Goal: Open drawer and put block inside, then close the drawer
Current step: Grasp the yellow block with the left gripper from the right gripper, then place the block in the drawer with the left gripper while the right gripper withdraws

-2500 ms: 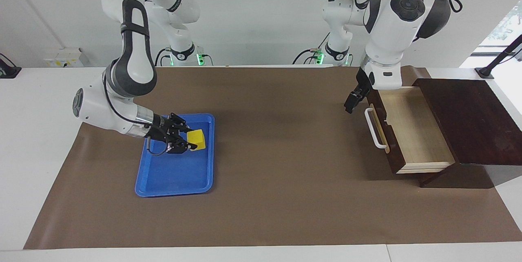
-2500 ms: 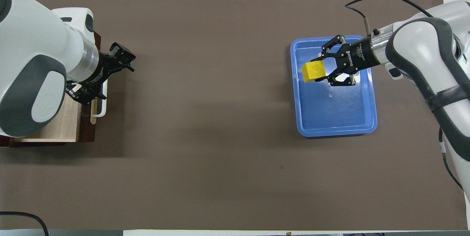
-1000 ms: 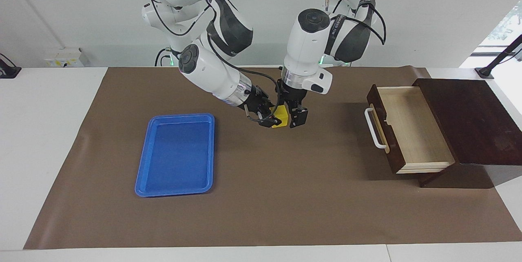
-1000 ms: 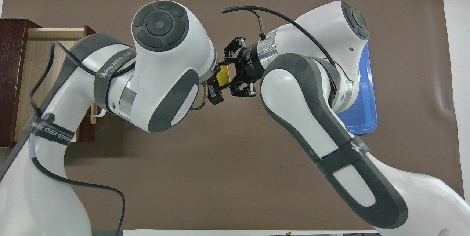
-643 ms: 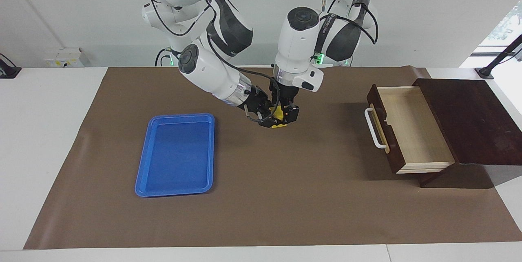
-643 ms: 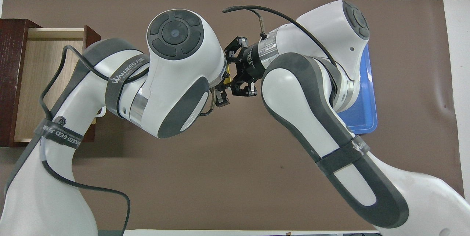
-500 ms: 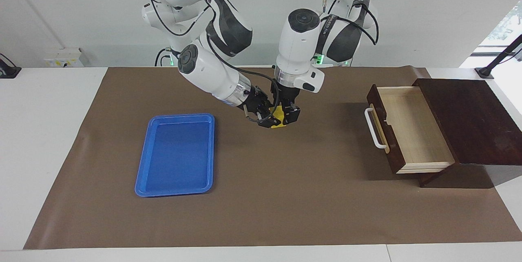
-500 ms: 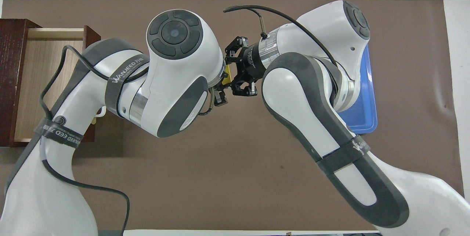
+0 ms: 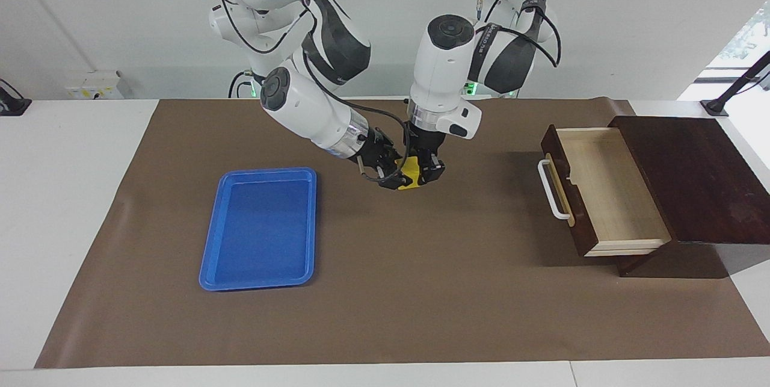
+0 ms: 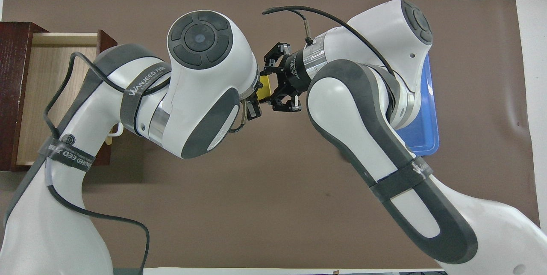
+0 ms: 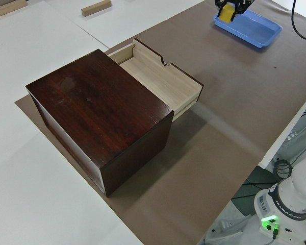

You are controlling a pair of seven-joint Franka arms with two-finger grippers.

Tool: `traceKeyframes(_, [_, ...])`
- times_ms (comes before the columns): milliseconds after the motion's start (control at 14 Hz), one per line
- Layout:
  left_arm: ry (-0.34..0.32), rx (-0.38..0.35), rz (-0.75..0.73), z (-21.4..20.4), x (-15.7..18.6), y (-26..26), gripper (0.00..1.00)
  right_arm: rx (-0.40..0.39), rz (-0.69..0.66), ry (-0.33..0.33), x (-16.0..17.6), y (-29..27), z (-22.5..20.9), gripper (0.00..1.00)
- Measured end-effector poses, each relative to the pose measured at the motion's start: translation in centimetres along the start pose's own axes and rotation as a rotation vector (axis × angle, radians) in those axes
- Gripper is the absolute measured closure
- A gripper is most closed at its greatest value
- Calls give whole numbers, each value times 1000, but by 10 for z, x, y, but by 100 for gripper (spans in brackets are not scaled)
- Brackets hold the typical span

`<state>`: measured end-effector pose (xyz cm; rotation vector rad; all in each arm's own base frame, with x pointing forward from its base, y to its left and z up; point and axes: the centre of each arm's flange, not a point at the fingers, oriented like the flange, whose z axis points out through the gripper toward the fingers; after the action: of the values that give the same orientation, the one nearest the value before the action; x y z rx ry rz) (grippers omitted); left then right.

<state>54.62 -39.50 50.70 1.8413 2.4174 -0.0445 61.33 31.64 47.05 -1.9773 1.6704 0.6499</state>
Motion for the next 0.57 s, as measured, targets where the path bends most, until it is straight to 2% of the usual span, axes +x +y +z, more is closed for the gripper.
traceKeyframes(500, [-10, -8, 2, 0, -2, 0, 44, 4, -4, 2, 2, -1, -3, 45])
traceKeyframes(571, [-12, -8, 3, 0, -3, -1, 44, 6, 8, 2, 2, -1, -3, 41])
